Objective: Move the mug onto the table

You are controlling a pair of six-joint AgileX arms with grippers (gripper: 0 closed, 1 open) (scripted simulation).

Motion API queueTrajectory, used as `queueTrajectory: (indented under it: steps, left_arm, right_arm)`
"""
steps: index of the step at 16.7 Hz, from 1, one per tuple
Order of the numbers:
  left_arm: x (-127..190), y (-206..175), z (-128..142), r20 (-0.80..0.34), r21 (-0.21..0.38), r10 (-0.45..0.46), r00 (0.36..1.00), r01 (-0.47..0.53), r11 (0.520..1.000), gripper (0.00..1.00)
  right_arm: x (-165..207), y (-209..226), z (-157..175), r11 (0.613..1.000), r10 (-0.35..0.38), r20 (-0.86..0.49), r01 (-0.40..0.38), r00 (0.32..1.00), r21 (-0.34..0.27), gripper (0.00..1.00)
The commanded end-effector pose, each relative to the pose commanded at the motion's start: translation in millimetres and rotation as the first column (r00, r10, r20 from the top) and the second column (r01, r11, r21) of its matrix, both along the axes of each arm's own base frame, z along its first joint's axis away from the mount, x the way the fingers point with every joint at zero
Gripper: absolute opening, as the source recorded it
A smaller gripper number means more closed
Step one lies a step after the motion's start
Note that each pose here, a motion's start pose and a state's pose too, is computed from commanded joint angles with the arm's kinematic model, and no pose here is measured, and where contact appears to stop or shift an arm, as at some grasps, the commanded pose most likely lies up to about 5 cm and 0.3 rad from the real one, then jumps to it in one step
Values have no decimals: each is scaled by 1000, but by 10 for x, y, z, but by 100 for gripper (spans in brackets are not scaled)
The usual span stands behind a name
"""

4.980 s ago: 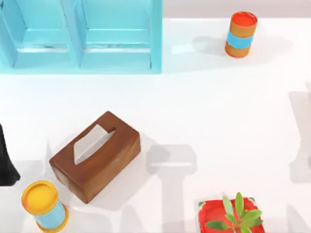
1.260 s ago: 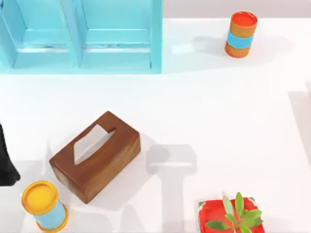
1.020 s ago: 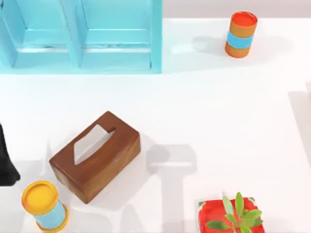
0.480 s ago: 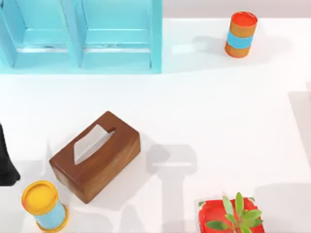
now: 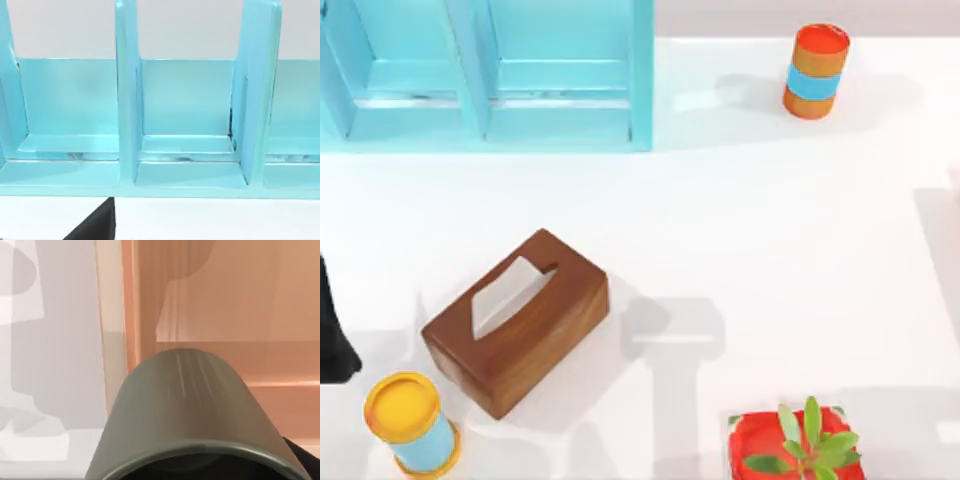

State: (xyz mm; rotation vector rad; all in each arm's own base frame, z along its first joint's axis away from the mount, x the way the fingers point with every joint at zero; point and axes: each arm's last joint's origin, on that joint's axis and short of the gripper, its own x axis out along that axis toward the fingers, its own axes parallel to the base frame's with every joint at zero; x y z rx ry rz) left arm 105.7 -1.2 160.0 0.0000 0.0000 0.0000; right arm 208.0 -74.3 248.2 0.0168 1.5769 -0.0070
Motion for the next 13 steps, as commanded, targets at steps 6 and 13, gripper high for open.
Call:
queueTrajectory:
  steps: [6, 13]
  left_arm:
    - [0, 0, 0, 0, 0, 0, 1000, 0, 1000, 100]
    - [0, 0, 0, 0, 0, 0, 1000, 0, 1000, 100]
  right_arm:
    - [570, 239, 115, 1000, -2, -55, 2, 998, 6, 0]
    - [1725, 1434, 278, 1000, 2, -25, -3, 1000, -17, 0]
